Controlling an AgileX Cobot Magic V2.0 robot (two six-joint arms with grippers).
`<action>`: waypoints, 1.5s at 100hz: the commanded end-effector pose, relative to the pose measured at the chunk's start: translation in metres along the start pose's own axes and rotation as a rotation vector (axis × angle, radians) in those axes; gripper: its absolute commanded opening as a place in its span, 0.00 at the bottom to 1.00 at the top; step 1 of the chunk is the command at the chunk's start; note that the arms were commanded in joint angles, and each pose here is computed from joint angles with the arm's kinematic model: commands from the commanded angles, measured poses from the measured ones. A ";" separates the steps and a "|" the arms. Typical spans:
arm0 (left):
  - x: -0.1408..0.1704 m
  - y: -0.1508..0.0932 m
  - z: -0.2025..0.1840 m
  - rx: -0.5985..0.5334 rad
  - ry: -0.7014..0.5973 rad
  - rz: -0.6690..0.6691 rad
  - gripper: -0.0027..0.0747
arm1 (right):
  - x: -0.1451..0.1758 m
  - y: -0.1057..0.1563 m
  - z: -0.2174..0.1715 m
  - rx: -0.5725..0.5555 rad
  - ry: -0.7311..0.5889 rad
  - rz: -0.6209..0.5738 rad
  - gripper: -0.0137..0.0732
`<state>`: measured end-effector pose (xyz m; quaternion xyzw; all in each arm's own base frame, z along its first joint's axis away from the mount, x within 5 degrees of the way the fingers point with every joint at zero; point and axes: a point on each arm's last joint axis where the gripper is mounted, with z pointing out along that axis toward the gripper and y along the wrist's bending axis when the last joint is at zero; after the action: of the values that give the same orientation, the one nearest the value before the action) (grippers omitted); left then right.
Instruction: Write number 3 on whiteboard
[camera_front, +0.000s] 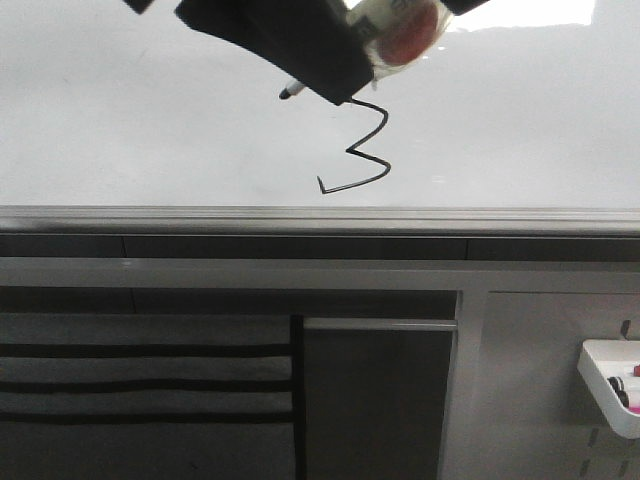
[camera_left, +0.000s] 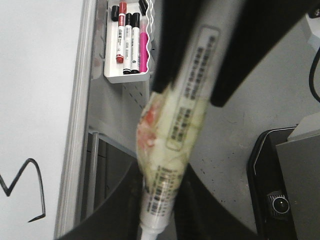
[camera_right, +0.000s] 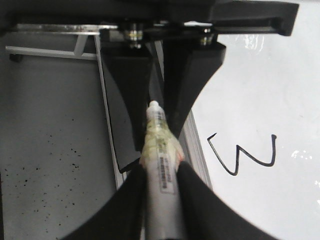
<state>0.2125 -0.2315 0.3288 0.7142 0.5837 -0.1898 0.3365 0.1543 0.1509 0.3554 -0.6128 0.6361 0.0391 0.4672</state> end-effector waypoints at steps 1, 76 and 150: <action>-0.018 0.006 -0.018 -0.094 -0.096 -0.051 0.01 | -0.011 -0.009 -0.012 0.072 -0.082 0.017 0.46; 0.143 0.080 -0.087 -0.716 -0.021 -0.981 0.01 | 0.016 -0.031 -0.063 0.280 -0.038 0.261 0.62; 0.166 0.079 -0.091 -0.815 -0.075 -1.093 0.01 | 0.016 -0.031 -0.063 0.280 -0.038 0.262 0.62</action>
<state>0.3166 -0.0600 0.2830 0.1504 0.8917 -0.1243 0.4084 0.1490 0.0938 0.3799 -0.4751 0.7197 0.0242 0.5057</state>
